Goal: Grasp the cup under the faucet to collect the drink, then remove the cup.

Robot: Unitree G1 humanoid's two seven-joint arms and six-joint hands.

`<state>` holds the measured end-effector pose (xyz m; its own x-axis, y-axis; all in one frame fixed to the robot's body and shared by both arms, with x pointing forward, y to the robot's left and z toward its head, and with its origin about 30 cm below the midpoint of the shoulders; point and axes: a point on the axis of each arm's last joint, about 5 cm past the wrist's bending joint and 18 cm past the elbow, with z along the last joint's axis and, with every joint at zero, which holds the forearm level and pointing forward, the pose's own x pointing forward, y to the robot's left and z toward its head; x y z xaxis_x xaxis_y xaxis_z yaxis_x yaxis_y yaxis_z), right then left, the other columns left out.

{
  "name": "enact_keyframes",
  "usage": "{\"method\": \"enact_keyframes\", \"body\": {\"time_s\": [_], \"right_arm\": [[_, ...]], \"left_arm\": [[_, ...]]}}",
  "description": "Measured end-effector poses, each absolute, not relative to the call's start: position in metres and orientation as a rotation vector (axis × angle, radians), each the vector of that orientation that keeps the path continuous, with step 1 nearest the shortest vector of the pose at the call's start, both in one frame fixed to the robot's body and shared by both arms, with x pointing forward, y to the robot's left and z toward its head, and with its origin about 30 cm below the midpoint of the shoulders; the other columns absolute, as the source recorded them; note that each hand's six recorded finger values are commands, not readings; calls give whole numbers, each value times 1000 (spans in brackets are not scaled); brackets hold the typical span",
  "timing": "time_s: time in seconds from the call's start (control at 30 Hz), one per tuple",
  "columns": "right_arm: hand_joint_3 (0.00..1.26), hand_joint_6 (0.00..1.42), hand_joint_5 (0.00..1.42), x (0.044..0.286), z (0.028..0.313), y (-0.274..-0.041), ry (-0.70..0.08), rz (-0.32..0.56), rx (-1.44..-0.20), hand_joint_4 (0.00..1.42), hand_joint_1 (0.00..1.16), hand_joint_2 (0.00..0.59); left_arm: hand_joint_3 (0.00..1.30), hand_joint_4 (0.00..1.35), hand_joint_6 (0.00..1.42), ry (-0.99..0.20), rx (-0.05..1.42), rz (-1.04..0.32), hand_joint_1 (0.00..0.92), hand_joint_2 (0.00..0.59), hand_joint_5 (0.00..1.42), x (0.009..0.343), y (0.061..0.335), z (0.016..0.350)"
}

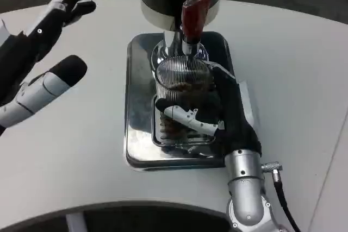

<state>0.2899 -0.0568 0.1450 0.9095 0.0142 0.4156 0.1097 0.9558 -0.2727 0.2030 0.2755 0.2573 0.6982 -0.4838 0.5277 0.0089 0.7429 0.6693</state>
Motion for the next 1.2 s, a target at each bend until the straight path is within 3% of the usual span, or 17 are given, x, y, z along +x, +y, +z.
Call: {"method": "enact_keyframes", "body": {"time_s": [0.33,0.9,1.13,1.2], "right_arm": [[681,1233,957,283,142,-57,-460,-91,-303,868,1119,148],[682,1273,960,257,133,-60,-480,-50,-352,868,1113,129],[682,1284,960,242,131,-63,-489,-52,-343,868,1095,138],[682,1299,960,238,133,-65,-498,-53,-338,868,1094,137]], "left_arm": [[0,0,30,-732,687,-306,0,163,67,201,276,253],[0,0,0,-725,701,-315,0,162,1,199,274,252],[0,0,0,-607,858,-296,0,146,0,195,280,255],[0,0,0,-532,979,-294,0,137,0,189,280,254]]}}
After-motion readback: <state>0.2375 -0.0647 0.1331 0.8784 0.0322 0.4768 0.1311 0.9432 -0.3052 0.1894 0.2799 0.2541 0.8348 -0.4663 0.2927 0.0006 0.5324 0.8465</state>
